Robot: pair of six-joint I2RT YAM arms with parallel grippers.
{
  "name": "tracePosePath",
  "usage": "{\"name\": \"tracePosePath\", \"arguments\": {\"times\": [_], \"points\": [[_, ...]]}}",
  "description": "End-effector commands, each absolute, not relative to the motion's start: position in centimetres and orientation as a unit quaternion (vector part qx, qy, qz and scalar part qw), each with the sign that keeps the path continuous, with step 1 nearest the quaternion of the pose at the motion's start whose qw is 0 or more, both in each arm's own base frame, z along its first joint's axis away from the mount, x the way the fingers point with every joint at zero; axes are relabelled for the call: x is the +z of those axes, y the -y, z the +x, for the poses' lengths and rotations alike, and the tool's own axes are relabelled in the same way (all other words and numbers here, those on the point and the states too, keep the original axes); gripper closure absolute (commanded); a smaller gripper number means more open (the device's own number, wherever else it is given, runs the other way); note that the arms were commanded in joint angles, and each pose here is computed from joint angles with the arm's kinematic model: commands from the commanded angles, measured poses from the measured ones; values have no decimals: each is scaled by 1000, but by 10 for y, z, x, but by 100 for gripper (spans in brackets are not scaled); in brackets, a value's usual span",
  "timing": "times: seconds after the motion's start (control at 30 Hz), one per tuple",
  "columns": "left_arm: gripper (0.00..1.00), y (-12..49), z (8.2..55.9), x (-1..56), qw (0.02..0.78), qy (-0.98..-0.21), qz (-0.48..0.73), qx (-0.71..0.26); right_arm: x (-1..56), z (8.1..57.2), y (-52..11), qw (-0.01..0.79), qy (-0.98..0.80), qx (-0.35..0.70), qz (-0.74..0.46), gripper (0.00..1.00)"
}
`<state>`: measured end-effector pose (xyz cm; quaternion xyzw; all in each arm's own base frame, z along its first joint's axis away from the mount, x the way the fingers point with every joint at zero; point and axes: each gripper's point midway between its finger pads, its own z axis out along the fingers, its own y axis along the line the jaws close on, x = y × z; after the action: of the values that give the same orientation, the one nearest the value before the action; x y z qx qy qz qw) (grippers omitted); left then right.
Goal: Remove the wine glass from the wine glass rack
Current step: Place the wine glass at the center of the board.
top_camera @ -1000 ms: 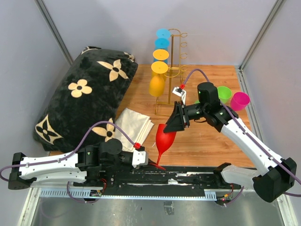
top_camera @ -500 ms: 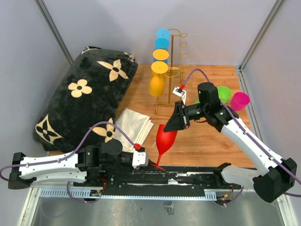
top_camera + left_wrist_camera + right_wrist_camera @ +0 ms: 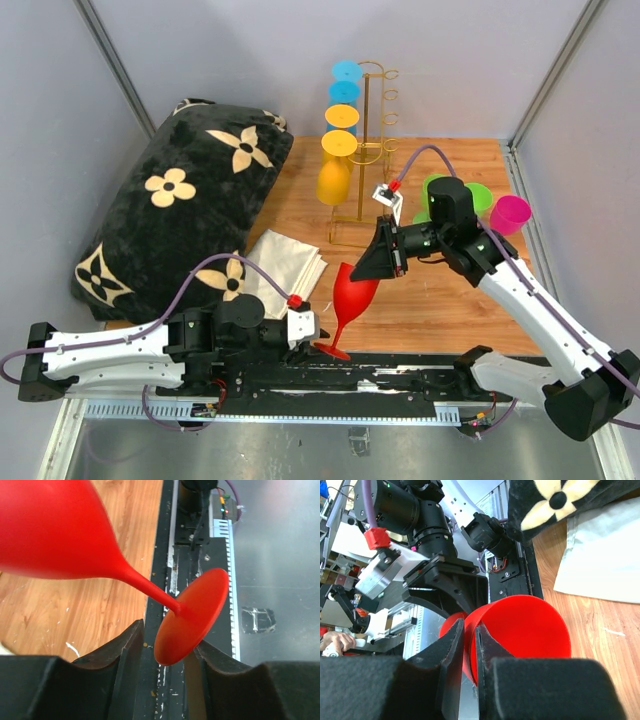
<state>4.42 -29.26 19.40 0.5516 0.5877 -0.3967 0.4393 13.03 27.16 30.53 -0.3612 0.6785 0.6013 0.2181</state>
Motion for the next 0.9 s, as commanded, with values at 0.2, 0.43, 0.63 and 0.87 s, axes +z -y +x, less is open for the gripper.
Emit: {"name": "tracePosePath", "arguments": {"times": [0.2, 0.43, 0.63, 0.87], "points": [[2, 301, 62, 228, 495, -584, 496, -409, 297, 127, -263, 266, -708, 528, -386, 99], [0, 300, 74, 230, 514, -598, 473, -394, 270, 150, -241, 303, -767, 425, -373, 99], [0, 294, 99, 235, 549, -633, 399, -373, 235, 199, -197, 357, -848, 250, -301, 99], [0, 288, 117, 248, 566, -666, 262, -409, 222, 246, -129, 435, -880, 58, -181, 99]]}}
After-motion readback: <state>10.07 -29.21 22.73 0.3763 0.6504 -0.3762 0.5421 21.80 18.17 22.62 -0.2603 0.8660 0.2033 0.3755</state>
